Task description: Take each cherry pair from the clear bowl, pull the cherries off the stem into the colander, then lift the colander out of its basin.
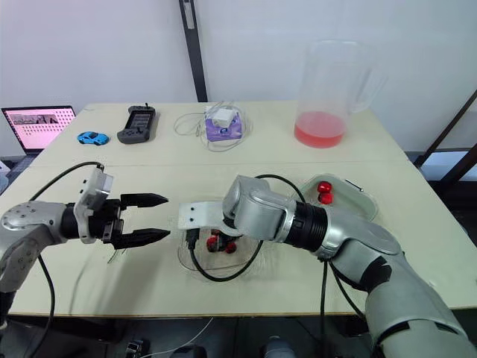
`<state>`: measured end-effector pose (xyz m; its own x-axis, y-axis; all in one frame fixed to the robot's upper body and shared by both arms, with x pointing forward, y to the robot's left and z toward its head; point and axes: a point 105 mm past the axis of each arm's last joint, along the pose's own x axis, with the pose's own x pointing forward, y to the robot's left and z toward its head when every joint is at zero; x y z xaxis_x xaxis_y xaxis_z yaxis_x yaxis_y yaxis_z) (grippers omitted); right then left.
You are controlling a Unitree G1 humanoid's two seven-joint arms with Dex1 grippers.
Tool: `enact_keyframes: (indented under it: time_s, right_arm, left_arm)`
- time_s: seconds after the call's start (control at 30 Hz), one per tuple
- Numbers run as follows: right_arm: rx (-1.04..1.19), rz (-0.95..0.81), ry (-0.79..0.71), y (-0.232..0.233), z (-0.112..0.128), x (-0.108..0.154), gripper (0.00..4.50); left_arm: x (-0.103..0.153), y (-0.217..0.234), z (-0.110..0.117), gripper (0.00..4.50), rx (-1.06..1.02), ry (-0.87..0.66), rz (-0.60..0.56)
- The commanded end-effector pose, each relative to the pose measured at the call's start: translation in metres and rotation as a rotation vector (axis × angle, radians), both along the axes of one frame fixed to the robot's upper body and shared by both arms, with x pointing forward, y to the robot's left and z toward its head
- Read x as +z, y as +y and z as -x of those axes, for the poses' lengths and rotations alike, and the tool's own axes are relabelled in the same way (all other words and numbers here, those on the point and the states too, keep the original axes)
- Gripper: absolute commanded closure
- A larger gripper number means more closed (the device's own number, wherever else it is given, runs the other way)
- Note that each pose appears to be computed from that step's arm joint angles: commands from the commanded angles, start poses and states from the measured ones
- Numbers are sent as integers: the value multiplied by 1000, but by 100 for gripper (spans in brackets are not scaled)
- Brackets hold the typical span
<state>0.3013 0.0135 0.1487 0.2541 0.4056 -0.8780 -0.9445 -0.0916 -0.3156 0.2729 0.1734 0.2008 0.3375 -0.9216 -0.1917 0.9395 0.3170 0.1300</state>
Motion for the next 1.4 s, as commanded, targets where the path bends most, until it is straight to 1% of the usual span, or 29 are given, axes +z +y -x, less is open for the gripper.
enact_keyframes:
  time_s: [0.03, 0.2, 0.3, 0.37, 0.43, 0.6, 0.7, 0.97, 1.03, 1.07, 1.2, 1.4]
  right_arm:
    - [46, -56, -40, 8, 2, 15, 285]
    - [47, -67, -73, -1, -3, 27, 285]
    - [42, -56, -75, -10, -1, 33, 206]
    - [23, -62, -55, -13, 1, 36, 110]
    - [0, -61, 3, -16, 7, 34, 20]
    - [-75, -57, 62, -18, 7, 21, 20]
    - [-108, -48, 64, -17, 1, 8, 20]
    - [-171, -25, 81, -19, -6, -4, 20]
    - [-179, -18, 84, -20, -7, -8, 82]
    - [-180, -16, 84, -20, -7, -9, 104]
    - [-173, -30, 81, -17, -8, -8, 293]
    - [-144, -38, 75, -15, -6, -7, 293]
  left_arm:
    - [5, -3, 1, 0, -21, -23, -1]
    - [4, -3, 0, 0, -25, -20, -1]
    - [2, -3, 0, 0, -30, -13, -5]
    - [2, -3, -1, 0, -32, -11, -6]
    - [2, -3, -1, 0, -36, -10, -7]
    - [2, -5, -2, 0, -48, -8, -11]
    - [2, -5, -3, 0, -51, -7, -12]
    - [1, -3, -1, 0, -55, -2, -31]
    - [1, -3, -1, 0, -56, -2, -30]
    - [1, -3, -1, 0, -56, -3, -30]
    - [1, -3, -1, 0, -56, -3, -32]
    - [1, -2, -1, 0, -54, -3, -34]
